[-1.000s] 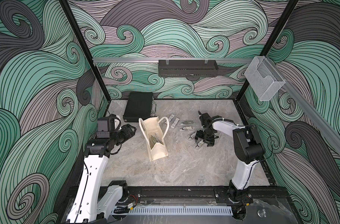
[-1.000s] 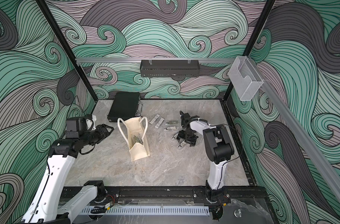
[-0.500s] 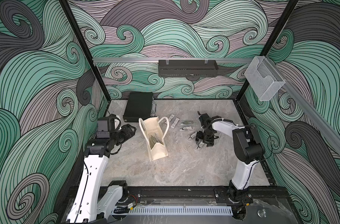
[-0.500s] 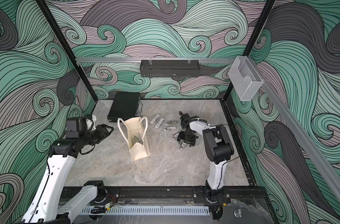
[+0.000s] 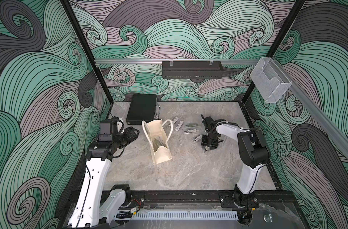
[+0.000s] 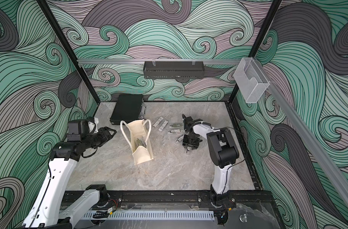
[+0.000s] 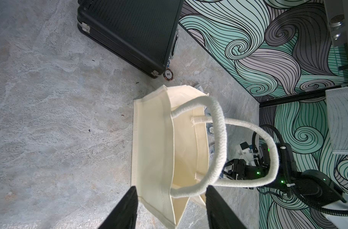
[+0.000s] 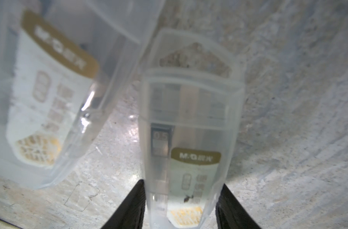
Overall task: Put the compass set into the canvas bag
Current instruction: Pick up the compass set at the center of the board, then place the compass set in the canvas bag.
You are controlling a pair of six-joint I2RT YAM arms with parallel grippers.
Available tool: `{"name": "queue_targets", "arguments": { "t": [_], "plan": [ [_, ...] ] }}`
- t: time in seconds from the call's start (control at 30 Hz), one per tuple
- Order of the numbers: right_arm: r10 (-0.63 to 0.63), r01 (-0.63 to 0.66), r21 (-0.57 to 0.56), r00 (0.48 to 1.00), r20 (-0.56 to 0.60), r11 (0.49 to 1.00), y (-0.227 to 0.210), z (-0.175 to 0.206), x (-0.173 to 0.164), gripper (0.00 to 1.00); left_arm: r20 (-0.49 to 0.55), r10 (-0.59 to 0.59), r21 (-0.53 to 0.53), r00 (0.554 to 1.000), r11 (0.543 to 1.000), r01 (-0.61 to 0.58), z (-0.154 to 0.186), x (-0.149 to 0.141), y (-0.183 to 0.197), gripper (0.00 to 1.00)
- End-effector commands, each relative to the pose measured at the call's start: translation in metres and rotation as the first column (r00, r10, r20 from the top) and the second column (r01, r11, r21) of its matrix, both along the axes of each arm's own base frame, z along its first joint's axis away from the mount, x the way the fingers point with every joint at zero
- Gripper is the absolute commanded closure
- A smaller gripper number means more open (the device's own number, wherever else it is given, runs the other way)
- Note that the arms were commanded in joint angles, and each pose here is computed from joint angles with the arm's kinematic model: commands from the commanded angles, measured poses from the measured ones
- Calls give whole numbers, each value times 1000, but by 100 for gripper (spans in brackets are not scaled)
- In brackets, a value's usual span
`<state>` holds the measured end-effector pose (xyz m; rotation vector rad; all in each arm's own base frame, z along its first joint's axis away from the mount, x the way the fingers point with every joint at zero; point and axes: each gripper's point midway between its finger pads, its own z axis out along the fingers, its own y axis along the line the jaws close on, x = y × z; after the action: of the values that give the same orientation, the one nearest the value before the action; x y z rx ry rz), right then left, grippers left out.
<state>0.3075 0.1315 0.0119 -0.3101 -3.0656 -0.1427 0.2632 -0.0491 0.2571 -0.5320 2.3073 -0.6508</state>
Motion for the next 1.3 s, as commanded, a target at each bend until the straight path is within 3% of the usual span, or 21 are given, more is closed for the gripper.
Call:
{"name": "queue_targets", "arguments": {
  "t": [0.0,0.37,0.63,0.93,1.27],
  "plan": [
    [1,0,4,1000,-14,1000,-1,-5,-5,48,33,-5,13,999,1000,4,10,1,0,43],
    [14,-15,8,998,65,1000,-4,23,-6,53,43,-4,15,999,1000,3,13,1,1,43],
    [90,-93,-2,961,262,996,5,107,6,54,59,-9,18,998,1000,8,19,3,0,43],
    [273,-336,33,813,514,941,96,220,22,53,74,-21,-2,997,1000,21,27,3,-3,43],
    [461,-620,-30,549,697,784,211,303,-5,53,76,-24,-2,997,1000,24,29,0,-4,43]
  ]
}}
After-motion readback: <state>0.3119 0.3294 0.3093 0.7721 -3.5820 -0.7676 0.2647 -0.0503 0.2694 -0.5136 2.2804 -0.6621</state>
